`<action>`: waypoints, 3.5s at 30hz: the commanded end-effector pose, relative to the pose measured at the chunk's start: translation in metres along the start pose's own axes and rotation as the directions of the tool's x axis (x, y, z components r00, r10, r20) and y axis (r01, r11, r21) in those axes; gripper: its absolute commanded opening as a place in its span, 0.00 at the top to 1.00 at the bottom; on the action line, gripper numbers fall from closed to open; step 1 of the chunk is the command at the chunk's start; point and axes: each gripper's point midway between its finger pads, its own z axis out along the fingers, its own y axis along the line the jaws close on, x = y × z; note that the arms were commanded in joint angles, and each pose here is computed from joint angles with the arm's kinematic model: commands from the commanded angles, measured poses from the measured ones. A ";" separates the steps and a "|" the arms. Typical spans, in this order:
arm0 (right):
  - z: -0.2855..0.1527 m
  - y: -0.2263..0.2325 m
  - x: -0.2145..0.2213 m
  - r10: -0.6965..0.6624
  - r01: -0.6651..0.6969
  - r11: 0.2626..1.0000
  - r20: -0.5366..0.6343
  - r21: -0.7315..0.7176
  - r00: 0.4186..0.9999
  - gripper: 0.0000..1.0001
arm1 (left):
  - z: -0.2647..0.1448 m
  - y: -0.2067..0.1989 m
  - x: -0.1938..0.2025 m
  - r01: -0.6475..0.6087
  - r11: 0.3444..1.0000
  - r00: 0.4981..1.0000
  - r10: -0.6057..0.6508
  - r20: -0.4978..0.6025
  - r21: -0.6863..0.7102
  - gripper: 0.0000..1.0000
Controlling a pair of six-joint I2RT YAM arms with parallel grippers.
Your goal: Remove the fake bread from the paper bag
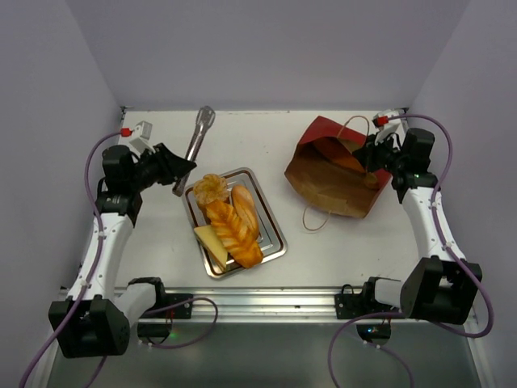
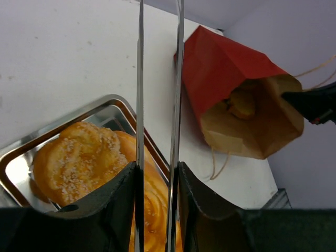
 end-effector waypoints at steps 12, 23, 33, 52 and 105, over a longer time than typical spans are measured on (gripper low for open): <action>-0.010 -0.009 -0.007 0.004 -0.004 1.000 0.040 -0.002 0.999 0.96 | -0.025 -0.088 0.050 0.043 0.949 0.991 -0.002 -0.131 0.312 0.61; -0.015 0.008 0.011 -0.135 0.136 0.978 0.015 -0.156 0.991 0.96 | -0.046 -0.107 0.136 0.151 0.909 0.942 -0.013 -0.334 0.390 0.61; -0.020 0.013 0.037 -0.239 0.232 0.937 0.007 -0.263 0.971 0.96 | -0.036 -0.126 0.173 0.241 0.856 0.914 -0.041 -0.404 0.458 0.62; -0.023 0.015 0.034 -0.160 0.157 0.945 0.014 -0.286 0.987 0.96 | 0.088 -0.227 0.246 0.099 0.884 0.902 0.114 -0.417 0.457 0.64; -0.026 0.029 0.011 -0.049 0.071 0.937 0.073 -0.342 0.996 0.96 | 0.244 -0.222 0.307 -0.861 0.456 0.467 0.884 -0.006 0.224 0.59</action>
